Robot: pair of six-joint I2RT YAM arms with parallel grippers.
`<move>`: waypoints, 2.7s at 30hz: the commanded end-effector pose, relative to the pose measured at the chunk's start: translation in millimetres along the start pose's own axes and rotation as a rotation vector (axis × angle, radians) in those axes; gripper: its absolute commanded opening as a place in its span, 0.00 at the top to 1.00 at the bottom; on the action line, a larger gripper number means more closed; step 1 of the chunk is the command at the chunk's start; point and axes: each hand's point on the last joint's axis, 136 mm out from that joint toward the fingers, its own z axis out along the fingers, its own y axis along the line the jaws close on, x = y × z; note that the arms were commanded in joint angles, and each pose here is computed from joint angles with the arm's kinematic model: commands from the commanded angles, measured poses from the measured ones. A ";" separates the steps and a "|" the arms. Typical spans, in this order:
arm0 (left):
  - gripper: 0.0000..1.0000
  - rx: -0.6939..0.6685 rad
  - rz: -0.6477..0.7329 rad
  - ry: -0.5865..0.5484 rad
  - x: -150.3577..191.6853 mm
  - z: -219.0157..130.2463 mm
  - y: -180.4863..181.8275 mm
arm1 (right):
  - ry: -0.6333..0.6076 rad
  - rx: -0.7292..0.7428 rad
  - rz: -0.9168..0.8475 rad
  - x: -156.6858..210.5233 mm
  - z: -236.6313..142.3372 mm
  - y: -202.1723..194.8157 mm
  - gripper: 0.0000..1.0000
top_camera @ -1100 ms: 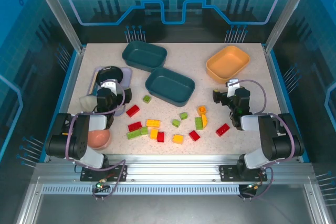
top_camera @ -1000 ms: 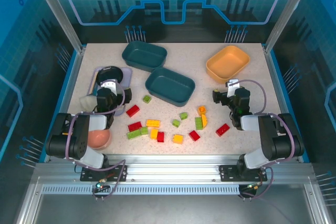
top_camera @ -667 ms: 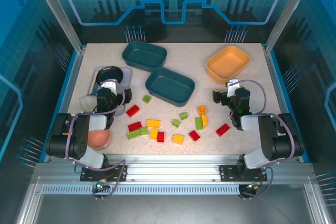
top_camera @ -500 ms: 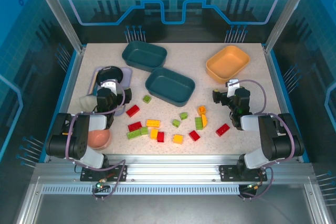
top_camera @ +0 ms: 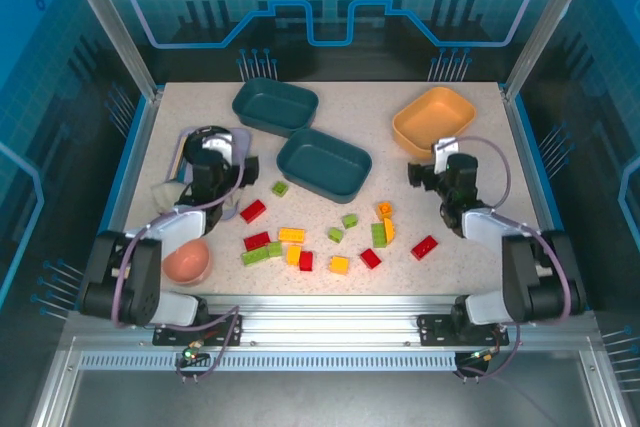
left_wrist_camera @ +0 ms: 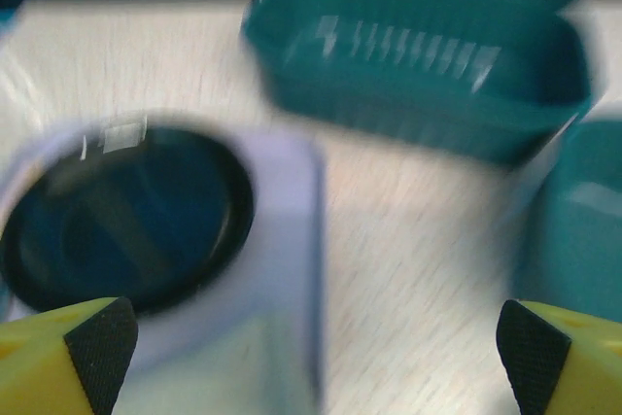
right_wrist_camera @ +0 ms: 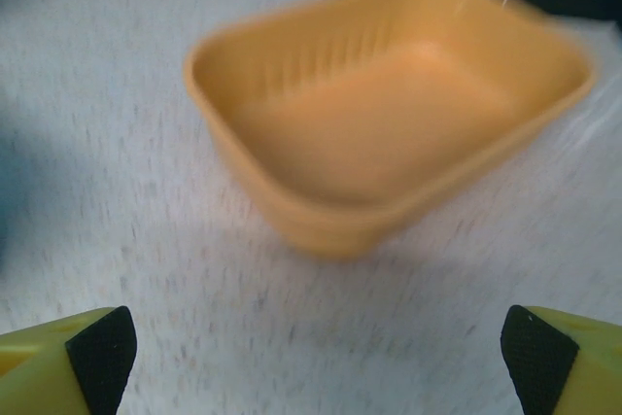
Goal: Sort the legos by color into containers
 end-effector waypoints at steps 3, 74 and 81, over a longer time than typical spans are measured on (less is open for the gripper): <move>0.01 -0.134 -0.162 -0.126 -137.3 -57.5 -24.0 | -0.193 0.040 0.197 -161.0 -84.1 -0.5 0.00; 0.28 -0.099 -1.018 0.891 8.2 150.0 -80.1 | 0.823 -0.161 -0.005 -1.0 78.7 95.4 0.97; 0.32 -0.117 -0.982 0.869 18.5 169.0 -77.8 | 0.883 -0.111 0.129 12.1 76.6 82.8 0.99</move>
